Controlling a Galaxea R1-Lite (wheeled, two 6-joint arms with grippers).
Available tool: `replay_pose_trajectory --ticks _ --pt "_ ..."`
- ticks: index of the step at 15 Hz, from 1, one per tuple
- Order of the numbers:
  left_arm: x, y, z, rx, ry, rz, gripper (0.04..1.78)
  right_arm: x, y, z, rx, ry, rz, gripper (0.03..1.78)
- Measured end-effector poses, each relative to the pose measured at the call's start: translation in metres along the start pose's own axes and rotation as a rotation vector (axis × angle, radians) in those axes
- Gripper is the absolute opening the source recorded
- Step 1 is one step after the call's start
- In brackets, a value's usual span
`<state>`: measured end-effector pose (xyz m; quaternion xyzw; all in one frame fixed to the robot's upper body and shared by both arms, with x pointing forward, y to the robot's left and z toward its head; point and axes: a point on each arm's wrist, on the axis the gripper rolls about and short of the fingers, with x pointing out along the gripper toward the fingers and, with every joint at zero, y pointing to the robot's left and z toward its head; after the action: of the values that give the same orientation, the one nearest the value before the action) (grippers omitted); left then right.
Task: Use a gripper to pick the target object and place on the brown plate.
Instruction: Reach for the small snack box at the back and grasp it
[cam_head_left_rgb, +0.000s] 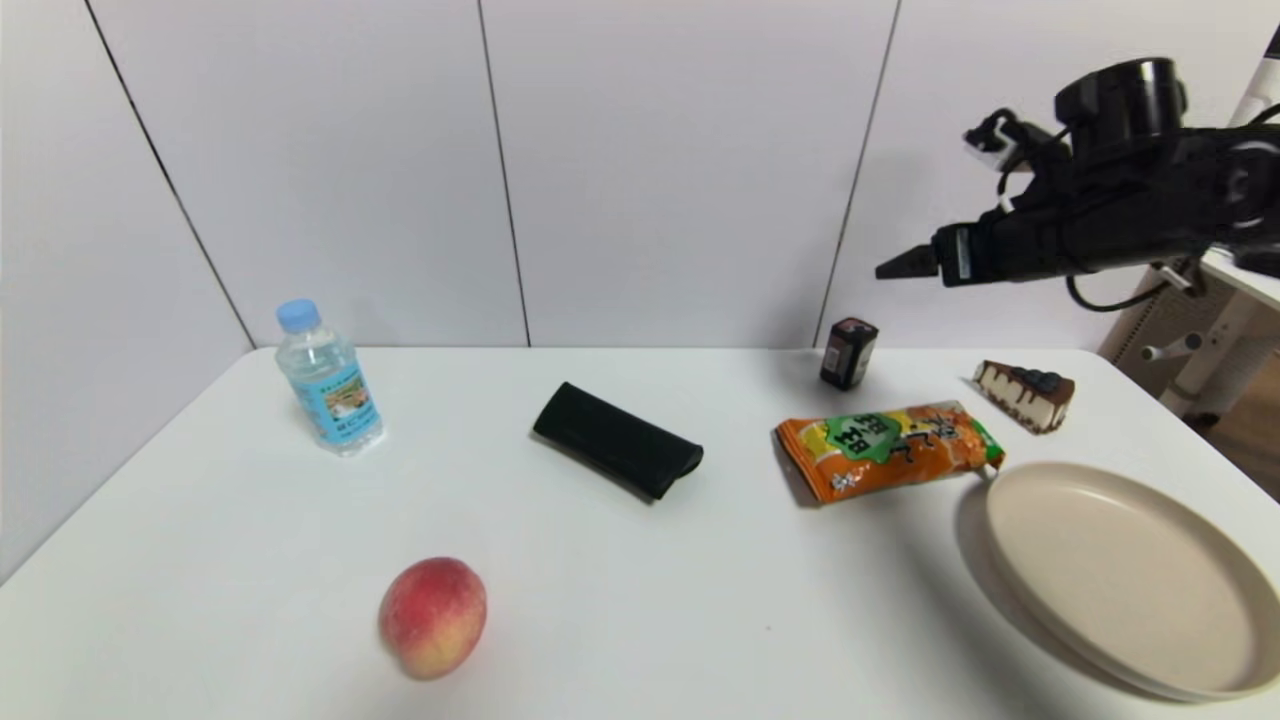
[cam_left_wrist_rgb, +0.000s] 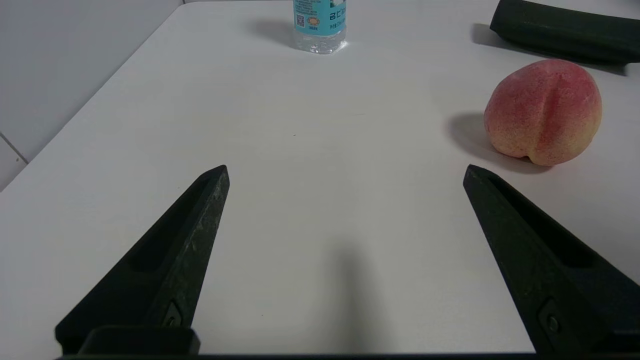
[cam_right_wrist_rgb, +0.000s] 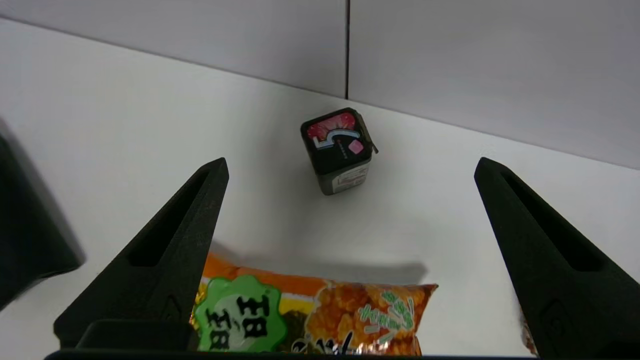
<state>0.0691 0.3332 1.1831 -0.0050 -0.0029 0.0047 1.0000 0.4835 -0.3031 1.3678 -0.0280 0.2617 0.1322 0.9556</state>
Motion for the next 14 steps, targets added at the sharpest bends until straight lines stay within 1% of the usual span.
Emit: replay_pose_trajectory --ticks 3,4,6,11,14 --pt "0.000 0.000 0.000 0.000 0.000 0.000 1.69 0.046 -0.006 -0.009 -0.002 0.091 0.014 1.70" --pt "0.000 0.000 0.000 0.000 0.000 0.000 1.69 0.059 -0.006 -0.016 -0.010 0.128 0.022 1.70" --pt "0.000 0.000 0.000 -0.001 0.000 0.000 1.69 0.079 -0.006 -0.027 -0.036 0.168 0.033 1.70" --pt "0.000 0.000 0.000 -0.001 0.000 0.000 1.69 0.099 -0.004 -0.040 -0.038 0.209 0.047 1.70" --pt "0.000 0.000 0.000 -0.001 0.000 0.000 1.69 0.104 -0.003 -0.043 -0.040 0.213 0.050 1.70"
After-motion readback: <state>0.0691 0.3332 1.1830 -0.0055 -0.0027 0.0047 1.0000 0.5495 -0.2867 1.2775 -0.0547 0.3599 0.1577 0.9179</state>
